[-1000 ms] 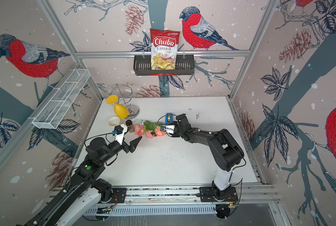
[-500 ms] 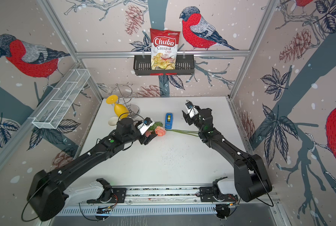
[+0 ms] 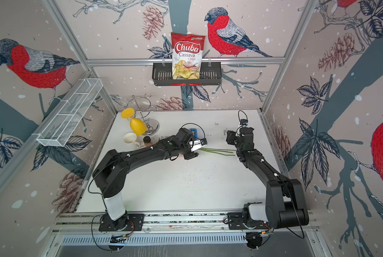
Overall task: Wrap bouquets with tape
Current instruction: Move the unwrapped bouquet to the center of the board.
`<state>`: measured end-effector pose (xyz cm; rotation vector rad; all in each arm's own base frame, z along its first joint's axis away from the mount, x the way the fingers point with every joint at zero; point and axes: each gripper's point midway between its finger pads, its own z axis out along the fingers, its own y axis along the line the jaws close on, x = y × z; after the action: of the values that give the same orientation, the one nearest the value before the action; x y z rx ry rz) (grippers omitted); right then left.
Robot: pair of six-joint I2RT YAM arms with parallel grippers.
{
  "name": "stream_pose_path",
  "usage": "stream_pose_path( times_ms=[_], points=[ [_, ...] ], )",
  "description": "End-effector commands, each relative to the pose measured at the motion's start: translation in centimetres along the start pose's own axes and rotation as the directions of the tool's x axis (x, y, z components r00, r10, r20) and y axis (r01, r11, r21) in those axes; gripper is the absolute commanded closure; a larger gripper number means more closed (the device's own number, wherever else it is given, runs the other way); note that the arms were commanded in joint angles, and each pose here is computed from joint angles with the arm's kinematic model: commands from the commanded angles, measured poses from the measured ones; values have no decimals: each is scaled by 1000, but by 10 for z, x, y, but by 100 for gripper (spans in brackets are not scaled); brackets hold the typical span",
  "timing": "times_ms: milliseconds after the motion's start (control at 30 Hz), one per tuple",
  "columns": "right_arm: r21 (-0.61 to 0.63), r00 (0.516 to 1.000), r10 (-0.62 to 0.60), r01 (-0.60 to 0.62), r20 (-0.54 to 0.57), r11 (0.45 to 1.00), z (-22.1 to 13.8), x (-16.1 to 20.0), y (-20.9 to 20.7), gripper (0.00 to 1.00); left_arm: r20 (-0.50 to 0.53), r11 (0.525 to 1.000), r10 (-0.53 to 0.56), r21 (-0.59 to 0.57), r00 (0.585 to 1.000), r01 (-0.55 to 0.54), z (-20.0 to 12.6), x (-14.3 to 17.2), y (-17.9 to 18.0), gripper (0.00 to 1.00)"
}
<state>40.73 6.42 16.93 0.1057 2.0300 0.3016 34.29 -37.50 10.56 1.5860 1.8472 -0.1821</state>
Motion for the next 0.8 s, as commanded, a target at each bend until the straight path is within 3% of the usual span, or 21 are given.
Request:
stream_pose_path(
  times_ms=[0, 167, 433, 600, 767],
  points=[
    [-10, 998, 55, -55, -5, 998, -5, 2, -5, 40, -112, 998, 70, 8, 991, -69, 21, 11, -3, 38],
    [33, 996, 86, -86, 21, 996, -19, -2, -26, 39, -223, 987, 155, -11, 962, -162, 57, 19, 2, 40],
    [40, 990, 120, -123, 77, 992, -46, -6, -39, 38, -282, 970, 217, -48, 934, -240, 84, 21, 17, 46],
    [50, 991, 113, -117, 68, 992, -49, 1, -41, 38, -326, 958, 279, 32, 903, -285, 94, 38, 5, 50],
    [45, 991, 113, -116, 66, 992, -50, 2, -40, 39, -345, 963, 266, 44, 900, -268, 97, 49, 5, 70]
  ],
)
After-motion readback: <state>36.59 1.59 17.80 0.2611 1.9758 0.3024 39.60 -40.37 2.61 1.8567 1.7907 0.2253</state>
